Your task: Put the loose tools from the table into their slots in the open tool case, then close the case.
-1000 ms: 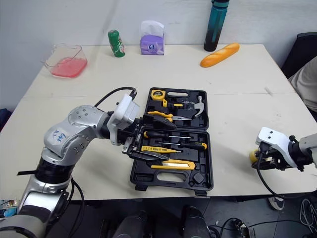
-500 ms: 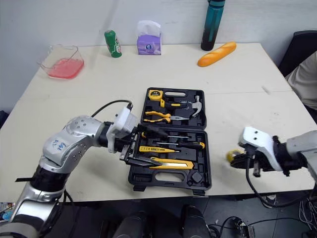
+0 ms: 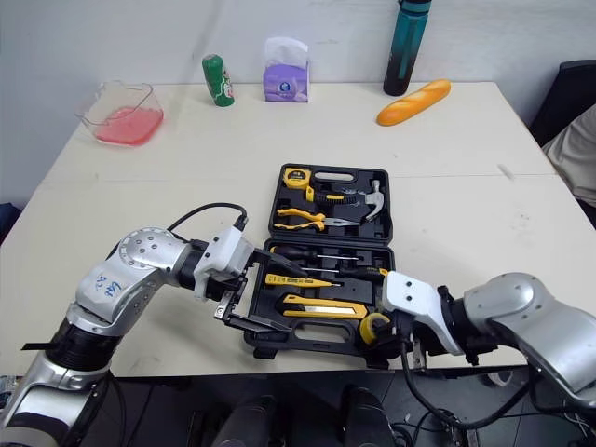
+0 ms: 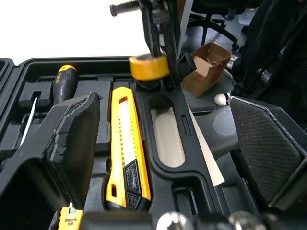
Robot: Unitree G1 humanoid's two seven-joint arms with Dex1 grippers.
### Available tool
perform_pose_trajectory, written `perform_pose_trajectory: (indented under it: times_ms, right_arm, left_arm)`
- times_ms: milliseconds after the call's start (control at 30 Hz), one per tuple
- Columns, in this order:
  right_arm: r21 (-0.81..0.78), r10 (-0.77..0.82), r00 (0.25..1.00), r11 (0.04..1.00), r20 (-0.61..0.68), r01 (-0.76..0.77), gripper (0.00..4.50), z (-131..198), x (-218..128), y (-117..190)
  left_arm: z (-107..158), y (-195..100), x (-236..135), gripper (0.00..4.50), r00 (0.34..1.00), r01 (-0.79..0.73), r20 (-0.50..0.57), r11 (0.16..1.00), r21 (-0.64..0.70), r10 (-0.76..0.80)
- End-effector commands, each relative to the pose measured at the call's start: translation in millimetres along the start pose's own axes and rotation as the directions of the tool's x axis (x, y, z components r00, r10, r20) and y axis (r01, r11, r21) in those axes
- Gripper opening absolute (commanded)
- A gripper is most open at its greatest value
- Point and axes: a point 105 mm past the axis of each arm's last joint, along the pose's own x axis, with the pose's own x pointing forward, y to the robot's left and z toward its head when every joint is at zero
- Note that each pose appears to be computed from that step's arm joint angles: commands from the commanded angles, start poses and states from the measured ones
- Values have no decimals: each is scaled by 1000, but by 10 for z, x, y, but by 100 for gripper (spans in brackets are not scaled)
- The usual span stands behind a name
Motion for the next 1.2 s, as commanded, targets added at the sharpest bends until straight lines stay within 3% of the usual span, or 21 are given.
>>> perform_pose_trajectory:
  times_ms: [33,267,467,567,700,800,933,1100,1200]
  right_arm:
    - [-53,-18,999,998,-28,16,6,-19,5,9]
    - [-45,-13,1000,999,-12,13,6,-3,-6,17]
    - [-26,8,999,1000,52,-6,291,82,-178,57]
    - [3,4,995,1000,102,-5,291,62,-261,29]
    - [-23,-65,961,997,269,74,291,123,-262,-75]
    - [-4,-84,893,995,442,96,206,202,-215,-66]
    - [36,-125,841,991,527,125,11,101,-75,-45]
    - [19,-112,855,993,507,119,5,-123,136,-3]
    - [113,-195,846,981,496,160,5,-315,221,-132]
  left_arm:
    - [101,-25,13,450,1000,15,6,998,56,-15]
    - [114,-21,12,450,1000,7,8,998,57,-8]
    - [128,-9,21,450,1000,15,14,999,52,-16]
    - [114,-3,42,450,999,29,13,998,52,-30]
    - [131,26,56,450,999,32,17,998,60,-33]
    - [131,42,49,450,999,32,19,998,61,-33]
    - [128,47,37,450,999,38,16,997,62,-39]
    - [143,85,17,450,999,39,16,997,62,-40]
    - [151,100,14,450,999,42,13,997,65,-43]
